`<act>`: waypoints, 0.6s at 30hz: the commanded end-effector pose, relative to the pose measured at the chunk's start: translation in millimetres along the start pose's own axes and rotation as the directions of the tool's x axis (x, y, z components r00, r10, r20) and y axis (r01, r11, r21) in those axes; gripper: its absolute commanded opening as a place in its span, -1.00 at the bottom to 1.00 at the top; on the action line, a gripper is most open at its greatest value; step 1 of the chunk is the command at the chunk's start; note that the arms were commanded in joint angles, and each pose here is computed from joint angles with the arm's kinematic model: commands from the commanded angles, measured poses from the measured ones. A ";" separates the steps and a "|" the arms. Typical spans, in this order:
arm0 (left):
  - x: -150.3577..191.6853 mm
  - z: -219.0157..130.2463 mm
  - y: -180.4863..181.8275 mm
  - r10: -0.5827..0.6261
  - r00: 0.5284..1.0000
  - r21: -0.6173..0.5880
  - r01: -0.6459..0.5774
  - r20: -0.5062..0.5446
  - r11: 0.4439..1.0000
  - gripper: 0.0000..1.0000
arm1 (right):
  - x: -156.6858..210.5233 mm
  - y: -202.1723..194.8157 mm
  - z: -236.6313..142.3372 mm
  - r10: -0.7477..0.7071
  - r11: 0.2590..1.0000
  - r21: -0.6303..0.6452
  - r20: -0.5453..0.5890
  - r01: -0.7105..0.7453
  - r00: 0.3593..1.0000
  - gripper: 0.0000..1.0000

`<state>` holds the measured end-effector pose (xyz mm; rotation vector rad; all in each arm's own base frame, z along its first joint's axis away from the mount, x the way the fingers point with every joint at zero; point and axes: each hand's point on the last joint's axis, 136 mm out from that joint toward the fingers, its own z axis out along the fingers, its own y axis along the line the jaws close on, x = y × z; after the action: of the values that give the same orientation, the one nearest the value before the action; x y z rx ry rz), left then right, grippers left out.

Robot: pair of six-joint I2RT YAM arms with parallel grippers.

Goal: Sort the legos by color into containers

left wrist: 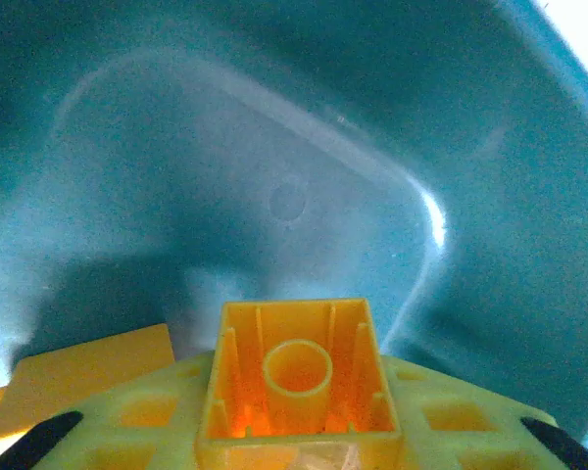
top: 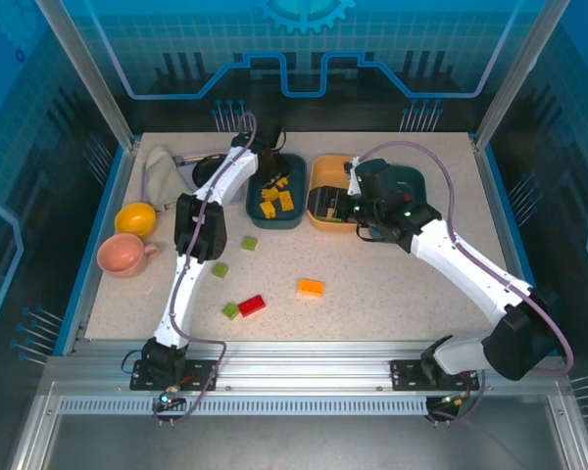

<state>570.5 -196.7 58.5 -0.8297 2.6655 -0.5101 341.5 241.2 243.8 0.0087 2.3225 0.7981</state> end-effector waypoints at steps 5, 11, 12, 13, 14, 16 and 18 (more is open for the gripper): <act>0.7 -22.3 -18.9 0.007 1.000 0.063 -0.006 -0.016 0.998 0.15 | -3.4 0.4 4.0 0.009 1.000 -0.010 -0.013 -0.009 1.000 0.82; -11.0 -80.1 -38.0 0.002 0.999 0.120 -0.008 0.051 0.993 0.30 | 17.3 -1.8 4.3 -0.101 0.994 0.035 -0.082 0.104 0.992 0.80; -12.4 -94.9 -40.4 -0.002 0.998 0.127 -0.006 0.066 0.992 0.31 | 22.4 -0.2 4.8 -0.131 0.990 0.038 -0.095 0.135 0.987 0.79; -12.8 -111.3 -40.7 -0.010 0.997 0.129 -0.001 0.081 0.992 0.34 | 30.3 3.6 6.0 -0.170 0.984 0.035 -0.116 0.175 0.979 0.78; -13.3 -131.9 -39.9 -0.024 0.995 0.132 0.011 0.101 0.991 0.37 | 38.5 7.5 7.9 -0.214 0.975 0.035 -0.138 0.221 0.967 0.78; -7.3 -164.1 -27.7 -0.054 0.991 0.114 0.040 0.123 0.993 0.43 | 57.5 18.0 13.0 -0.292 0.954 0.019 -0.186 0.300 0.938 0.76; 6.7 -194.4 -4.5 -0.074 0.987 0.078 0.064 0.139 0.995 0.48 | 76.4 30.1 19.3 -0.360 0.930 -0.005 -0.228 0.369 0.905 0.76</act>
<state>534.4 -183.4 162.2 -0.8467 2.5733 -0.5632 305.1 275.8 212.7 -0.3173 2.4287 0.6678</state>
